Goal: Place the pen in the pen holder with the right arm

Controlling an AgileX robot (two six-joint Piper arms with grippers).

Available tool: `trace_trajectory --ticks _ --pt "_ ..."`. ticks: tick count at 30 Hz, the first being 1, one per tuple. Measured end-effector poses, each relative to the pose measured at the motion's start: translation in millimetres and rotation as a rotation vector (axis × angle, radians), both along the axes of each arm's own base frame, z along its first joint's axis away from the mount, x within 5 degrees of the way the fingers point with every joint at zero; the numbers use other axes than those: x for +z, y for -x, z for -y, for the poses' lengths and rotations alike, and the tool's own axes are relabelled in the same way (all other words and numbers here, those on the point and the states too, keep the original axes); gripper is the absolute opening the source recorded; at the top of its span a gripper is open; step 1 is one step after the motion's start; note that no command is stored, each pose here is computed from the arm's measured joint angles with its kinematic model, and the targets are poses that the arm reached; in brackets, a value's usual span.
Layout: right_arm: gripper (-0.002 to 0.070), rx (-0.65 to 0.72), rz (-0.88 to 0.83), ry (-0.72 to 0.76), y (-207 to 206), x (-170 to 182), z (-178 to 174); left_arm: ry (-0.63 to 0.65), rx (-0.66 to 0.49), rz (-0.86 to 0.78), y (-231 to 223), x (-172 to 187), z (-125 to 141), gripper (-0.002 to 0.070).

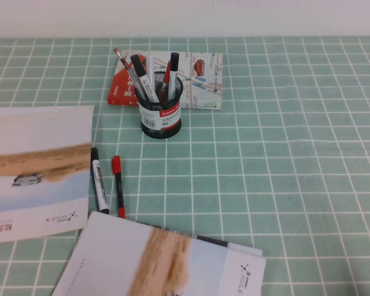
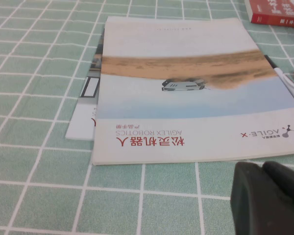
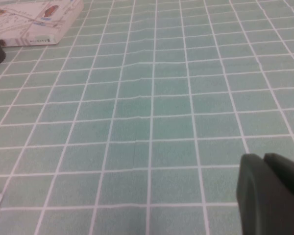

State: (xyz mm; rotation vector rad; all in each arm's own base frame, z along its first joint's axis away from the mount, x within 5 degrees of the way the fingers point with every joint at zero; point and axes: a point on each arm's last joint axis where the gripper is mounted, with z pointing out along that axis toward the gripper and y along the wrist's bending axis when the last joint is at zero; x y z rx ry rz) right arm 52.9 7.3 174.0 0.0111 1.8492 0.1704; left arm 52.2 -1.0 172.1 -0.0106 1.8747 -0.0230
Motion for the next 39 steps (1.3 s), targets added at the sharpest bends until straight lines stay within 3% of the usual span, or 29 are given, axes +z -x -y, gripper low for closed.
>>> trace_trajectory --ticks 16,21,26,33,39 --pt "-0.0020 0.001 0.011 -0.040 0 1 -1 0.000 0.000 0.000 0 0 0 -0.0004" --pt "-0.0020 -0.008 0.093 -0.195 -2 11 -3 0.000 0.000 0.000 0 0 0 -0.0004" --pt "-0.0020 -0.037 0.166 -0.481 -3 21 -4 0.000 0.000 0.000 0 0 0 -0.0004" --pt "-0.0020 -0.048 0.178 -0.578 -3 24 -3 0.000 0.000 0.000 0 0 0 -0.0004" --pt "-0.0020 0.003 -0.020 -0.575 -11 46 -14 0.000 0.000 0.000 0 0 0 -0.0004"
